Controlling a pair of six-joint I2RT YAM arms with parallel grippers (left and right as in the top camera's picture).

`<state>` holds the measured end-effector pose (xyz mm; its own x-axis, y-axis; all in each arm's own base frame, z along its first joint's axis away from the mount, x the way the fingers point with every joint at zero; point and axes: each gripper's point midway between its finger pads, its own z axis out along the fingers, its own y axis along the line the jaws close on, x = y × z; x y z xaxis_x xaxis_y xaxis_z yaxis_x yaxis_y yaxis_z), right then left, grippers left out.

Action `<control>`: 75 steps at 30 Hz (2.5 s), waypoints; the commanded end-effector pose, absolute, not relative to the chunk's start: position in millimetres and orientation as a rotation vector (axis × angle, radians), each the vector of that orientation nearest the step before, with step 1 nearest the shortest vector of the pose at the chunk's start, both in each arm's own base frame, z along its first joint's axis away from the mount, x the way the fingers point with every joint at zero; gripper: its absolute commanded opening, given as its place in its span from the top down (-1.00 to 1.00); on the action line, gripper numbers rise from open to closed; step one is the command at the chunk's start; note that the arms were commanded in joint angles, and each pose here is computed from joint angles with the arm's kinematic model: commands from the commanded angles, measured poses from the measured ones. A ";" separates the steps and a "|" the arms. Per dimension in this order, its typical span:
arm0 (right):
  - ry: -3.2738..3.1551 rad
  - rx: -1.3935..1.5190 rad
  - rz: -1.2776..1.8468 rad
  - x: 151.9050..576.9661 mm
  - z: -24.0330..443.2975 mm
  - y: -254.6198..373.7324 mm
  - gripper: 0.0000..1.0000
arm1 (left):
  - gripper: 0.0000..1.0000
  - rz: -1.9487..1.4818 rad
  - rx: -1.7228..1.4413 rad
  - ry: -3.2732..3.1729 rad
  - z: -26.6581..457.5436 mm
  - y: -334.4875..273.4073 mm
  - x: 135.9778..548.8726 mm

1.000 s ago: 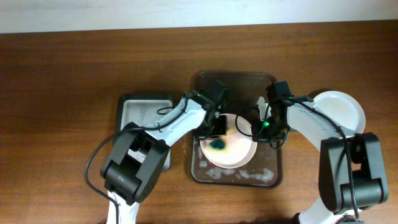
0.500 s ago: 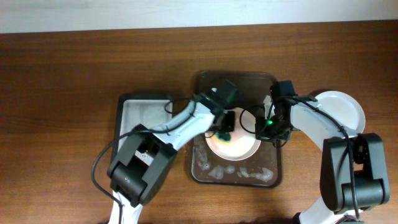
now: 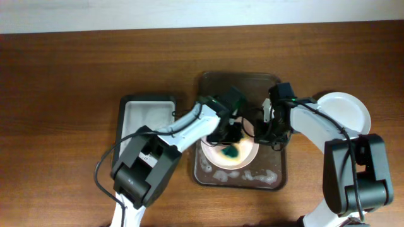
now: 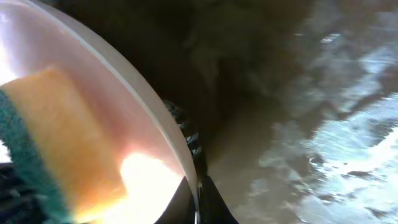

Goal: Clean dirty plates on tray and stack at the side
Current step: 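Scrub the last plate with the sponge in the left gripper, then return the sponge to the grey tray with the left gripper, then lift the last plate upright by its rim with the right gripper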

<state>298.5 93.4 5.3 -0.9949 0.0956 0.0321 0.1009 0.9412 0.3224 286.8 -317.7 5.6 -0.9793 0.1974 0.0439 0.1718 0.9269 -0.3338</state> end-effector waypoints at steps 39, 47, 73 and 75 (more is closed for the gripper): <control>-3.660 0.461 1.223 268.1 200.3 81.9 0.92 | -0.82 0.705 0.226 -3.582 163.8 -59.2 317.9; -3.700 0.823 1.685 253.7 248.7 121.3 0.92 | -0.99 0.638 0.243 -3.684 192.3 -49.5 301.9; -3.673 0.867 1.838 254.5 272.3 124.8 0.92 | -0.99 0.639 0.243 -3.684 192.4 -49.5 302.0; -3.673 0.867 1.838 254.5 272.3 124.8 0.92 | -0.99 0.639 0.243 -3.684 192.4 -49.5 302.0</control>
<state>254.9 125.5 255.8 -0.4590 -0.6675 -0.5862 0.0635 0.6335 -0.7711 299.3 -52.3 184.5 -0.8283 -0.2179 -0.5162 -0.0251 0.9348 -0.3543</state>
